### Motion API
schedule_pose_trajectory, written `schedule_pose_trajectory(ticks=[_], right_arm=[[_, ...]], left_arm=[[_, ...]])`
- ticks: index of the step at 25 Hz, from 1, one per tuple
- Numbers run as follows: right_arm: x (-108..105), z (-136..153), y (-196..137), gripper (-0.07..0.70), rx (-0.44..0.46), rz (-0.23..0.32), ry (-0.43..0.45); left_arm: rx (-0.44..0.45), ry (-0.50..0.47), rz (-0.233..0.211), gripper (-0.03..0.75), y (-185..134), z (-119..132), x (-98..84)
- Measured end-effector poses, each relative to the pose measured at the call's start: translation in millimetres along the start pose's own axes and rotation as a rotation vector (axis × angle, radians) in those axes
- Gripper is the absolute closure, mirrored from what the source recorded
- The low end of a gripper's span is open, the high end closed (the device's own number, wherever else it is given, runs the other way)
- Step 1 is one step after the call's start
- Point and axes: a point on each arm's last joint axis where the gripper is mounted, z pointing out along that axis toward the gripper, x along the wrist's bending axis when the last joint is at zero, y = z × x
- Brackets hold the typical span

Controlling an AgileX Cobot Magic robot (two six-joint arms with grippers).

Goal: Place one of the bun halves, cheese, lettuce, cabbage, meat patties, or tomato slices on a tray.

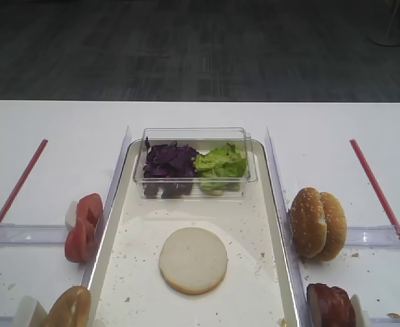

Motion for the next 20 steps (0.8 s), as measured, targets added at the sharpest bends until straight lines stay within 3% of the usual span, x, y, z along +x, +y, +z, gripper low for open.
schedule_pose_trajectory(ticks=[4, 11, 16, 20], right_arm=[[0.0, 0.0, 0.0, -0.060, 0.000, 0.000, 0.000], [0.0, 0.0, 0.0, -0.060, 0.000, 0.000, 0.000], [0.0, 0.0, 0.0, -0.060, 0.000, 0.000, 0.000], [0.0, 0.0, 0.0, -0.060, 0.000, 0.000, 0.000]], left_arm=[[-0.084, -0.030, -0.020, 0.203, -39.3, -17.0, -2.3], [-0.307, -0.058, -0.043, 0.203, -100.7, -48.9, -4.6], [-0.426, -0.078, -0.051, 0.203, -135.3, -57.8, -6.9], [-0.493, -0.107, -0.028, 0.203, -157.5, -55.4, -11.2]])
